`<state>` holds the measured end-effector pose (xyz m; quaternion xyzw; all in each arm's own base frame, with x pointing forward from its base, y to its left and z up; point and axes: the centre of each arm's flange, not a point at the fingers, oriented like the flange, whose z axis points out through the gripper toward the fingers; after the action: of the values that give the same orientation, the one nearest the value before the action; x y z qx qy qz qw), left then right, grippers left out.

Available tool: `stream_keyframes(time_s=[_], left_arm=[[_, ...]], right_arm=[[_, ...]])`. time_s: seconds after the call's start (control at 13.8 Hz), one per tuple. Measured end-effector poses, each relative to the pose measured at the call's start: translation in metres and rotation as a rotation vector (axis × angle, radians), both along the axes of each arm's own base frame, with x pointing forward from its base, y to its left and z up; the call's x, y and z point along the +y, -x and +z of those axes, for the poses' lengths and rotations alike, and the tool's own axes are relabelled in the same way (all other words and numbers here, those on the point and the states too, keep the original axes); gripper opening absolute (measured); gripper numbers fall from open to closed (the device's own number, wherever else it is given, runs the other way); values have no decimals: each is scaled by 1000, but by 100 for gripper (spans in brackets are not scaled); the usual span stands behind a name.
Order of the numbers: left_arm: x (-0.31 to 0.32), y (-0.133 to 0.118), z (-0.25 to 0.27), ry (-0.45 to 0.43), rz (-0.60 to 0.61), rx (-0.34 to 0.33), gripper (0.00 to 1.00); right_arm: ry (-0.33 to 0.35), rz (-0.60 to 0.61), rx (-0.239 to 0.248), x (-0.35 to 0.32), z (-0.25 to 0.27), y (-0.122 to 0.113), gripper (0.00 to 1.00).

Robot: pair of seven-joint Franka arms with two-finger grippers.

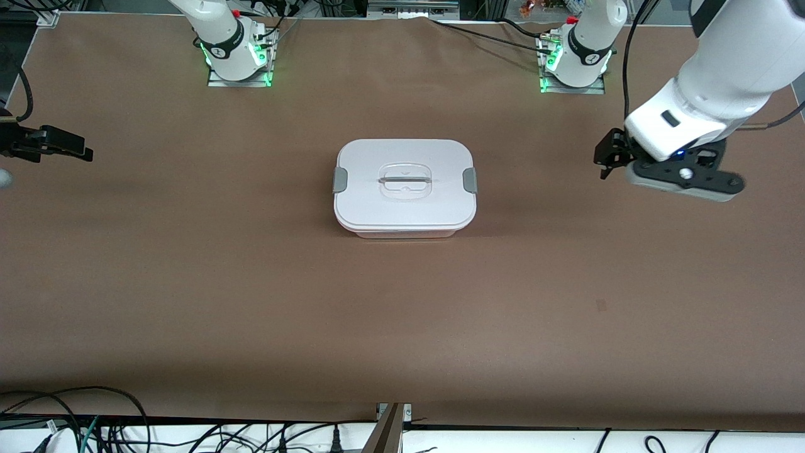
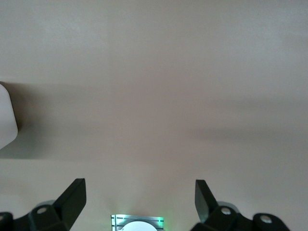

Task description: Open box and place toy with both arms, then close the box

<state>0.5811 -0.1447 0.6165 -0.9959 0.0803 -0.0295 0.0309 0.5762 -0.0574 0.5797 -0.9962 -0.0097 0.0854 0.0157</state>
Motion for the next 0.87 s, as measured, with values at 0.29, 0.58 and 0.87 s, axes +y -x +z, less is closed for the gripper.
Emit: stream_keyframes(time_s=[0.29,0.58,0.87], left_arm=[[54,24,-12,11,124,-3,100],[53,34,-15,7,133,-5,100],[72,31,-15,9,169,-7,100]], right_arm=[[0,-1,-1,0,-1,-1,100],[1,-1,-2,0,-1,-1,100],[1,-1,-2,-1,-1,-1,100]])
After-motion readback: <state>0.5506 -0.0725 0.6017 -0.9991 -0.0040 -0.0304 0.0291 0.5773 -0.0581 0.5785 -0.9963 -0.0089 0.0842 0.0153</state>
